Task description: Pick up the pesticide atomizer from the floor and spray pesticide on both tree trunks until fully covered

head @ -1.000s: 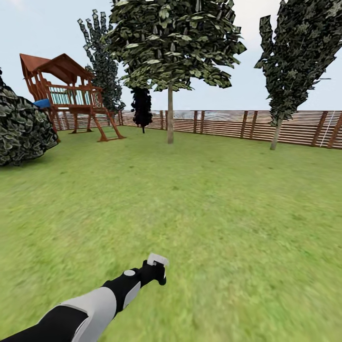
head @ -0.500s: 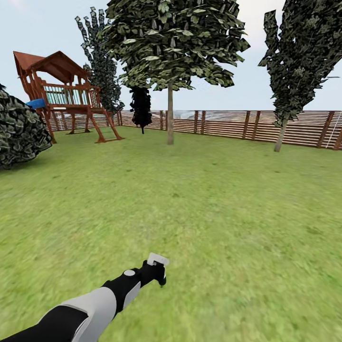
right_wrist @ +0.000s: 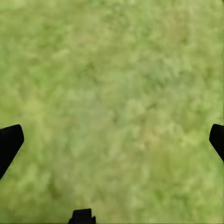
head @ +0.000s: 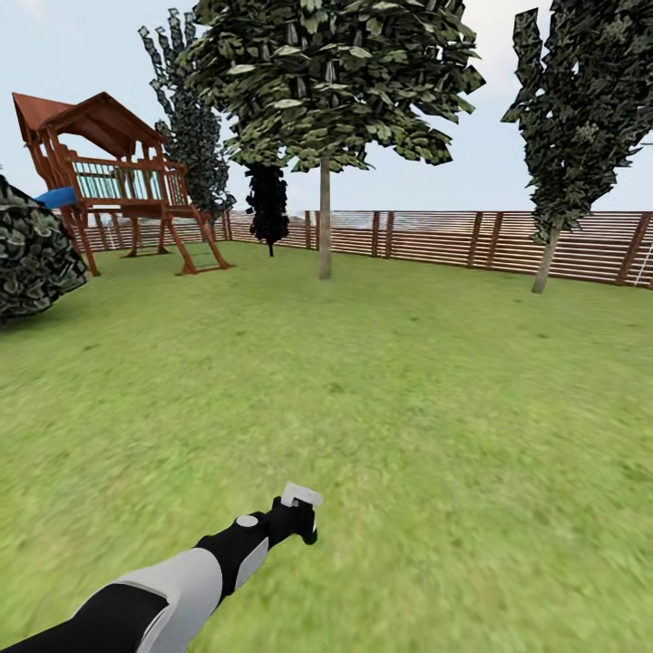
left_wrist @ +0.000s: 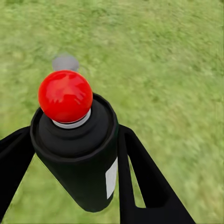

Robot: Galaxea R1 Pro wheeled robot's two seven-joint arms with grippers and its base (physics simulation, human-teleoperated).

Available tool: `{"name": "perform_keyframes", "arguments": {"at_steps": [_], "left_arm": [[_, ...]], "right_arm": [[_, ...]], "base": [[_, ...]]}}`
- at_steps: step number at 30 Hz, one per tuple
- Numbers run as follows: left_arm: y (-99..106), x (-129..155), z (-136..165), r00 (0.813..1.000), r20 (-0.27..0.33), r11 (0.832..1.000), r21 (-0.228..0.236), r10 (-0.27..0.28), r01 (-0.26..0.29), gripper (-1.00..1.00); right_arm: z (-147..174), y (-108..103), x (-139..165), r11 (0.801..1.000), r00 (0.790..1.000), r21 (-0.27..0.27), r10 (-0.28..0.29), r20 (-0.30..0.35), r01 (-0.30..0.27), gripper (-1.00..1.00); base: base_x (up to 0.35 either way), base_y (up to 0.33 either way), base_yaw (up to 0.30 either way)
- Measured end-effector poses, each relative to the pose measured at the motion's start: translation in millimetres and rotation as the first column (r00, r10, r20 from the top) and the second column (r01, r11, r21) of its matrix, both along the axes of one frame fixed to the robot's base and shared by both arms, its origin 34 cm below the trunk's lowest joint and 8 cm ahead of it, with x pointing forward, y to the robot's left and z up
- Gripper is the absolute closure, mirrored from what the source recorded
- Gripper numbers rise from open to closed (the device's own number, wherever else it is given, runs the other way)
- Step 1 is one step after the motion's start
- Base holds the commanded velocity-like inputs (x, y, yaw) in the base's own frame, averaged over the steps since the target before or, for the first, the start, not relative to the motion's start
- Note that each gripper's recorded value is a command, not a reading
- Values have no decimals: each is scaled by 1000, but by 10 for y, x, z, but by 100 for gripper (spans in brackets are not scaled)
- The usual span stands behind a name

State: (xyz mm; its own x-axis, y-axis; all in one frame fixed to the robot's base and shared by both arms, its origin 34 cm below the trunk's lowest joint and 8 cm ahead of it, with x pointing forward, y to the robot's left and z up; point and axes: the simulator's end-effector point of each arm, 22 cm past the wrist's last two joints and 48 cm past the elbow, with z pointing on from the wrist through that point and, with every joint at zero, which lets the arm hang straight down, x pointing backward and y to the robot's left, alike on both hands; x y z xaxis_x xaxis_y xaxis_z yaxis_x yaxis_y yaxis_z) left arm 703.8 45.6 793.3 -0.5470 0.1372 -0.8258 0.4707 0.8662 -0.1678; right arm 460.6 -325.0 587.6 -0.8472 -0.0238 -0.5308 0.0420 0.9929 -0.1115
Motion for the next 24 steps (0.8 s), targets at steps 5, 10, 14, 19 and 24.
{"name": "perform_keyframes", "arguments": {"at_steps": [5, 10, 14, 19, 24], "left_arm": [[0, 0, 0, 1000, 0, 1000, 0, 0, 0, 100], [0, -1, -1, 1000, 0, 1000, 1, -1, 1, 100], [0, -2, -2, 1000, 0, 1000, 1, -1, 1, 100], [0, -2, -2, 1000, -1, 1000, 1, -1, 1, 100], [1, -2, -2, 1000, -1, 1000, 1, 0, 0, 100]], "right_arm": [[0, 0, 0, 1000, 1000, 0, 0, 0, 0, -100], [0, 0, 0, 1000, 1000, 0, 0, 0, 0, -100], [0, 0, 0, 1000, 1000, 0, 0, 0, 0, -100], [0, 0, 0, 1000, 1000, 0, 0, 0, 0, -100], [0, 0, 0, 1000, 1000, 0, 0, 0, 0, -100]], "base": [[700, 0, 0], [700, 0, 0], [700, 0, 0], [700, 0, 0], [700, 0, 75]]}}
